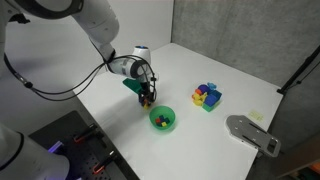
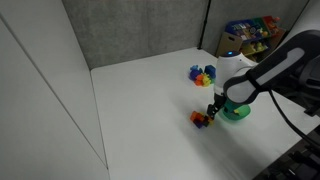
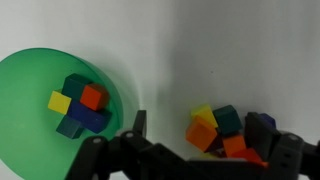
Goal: Pick up one one small orange block from the table and put it in the green bowl
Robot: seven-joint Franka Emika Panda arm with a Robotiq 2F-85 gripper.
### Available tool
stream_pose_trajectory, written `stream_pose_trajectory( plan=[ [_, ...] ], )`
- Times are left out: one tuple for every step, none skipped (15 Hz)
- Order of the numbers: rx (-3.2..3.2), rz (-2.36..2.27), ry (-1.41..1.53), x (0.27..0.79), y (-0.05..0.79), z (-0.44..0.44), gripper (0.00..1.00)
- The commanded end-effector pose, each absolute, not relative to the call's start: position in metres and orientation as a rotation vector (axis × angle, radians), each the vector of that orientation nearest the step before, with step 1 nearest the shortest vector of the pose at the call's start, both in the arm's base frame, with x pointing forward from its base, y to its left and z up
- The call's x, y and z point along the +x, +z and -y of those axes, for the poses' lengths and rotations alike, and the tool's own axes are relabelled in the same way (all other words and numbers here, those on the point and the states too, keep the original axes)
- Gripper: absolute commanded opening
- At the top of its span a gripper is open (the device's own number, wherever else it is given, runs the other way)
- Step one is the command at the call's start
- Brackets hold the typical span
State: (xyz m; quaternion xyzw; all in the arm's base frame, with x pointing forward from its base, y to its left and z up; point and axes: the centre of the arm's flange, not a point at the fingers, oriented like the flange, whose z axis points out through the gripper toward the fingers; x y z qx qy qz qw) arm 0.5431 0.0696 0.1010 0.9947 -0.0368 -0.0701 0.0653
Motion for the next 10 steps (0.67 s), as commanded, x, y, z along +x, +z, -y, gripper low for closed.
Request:
stream_pose_trajectory(
  plan=[
    [2.993, 0.147, -0.187, 0.560, 0.085, -0.074, 1.00],
    [2.992, 0.147, -0.186, 0.562, 0.082, -0.074, 1.00],
    [2.988, 0.144, -0.181, 0.563, 0.078, -0.074, 1.00],
    [2.988, 0.143, -0.179, 0.564, 0.076, -0.074, 1.00],
    [2.985, 0.144, -0.173, 0.566, 0.073, -0.075, 1.00],
    [2.986, 0.145, -0.166, 0.568, 0.071, -0.075, 1.00],
    [2.988, 0.146, -0.160, 0.569, 0.069, -0.075, 1.00],
    [2.989, 0.148, -0.153, 0.571, 0.067, -0.076, 1.00],
    [2.991, 0.150, -0.148, 0.572, 0.065, -0.076, 1.00],
    [2.993, 0.154, -0.146, 0.573, 0.063, -0.076, 1.00]
  ],
)
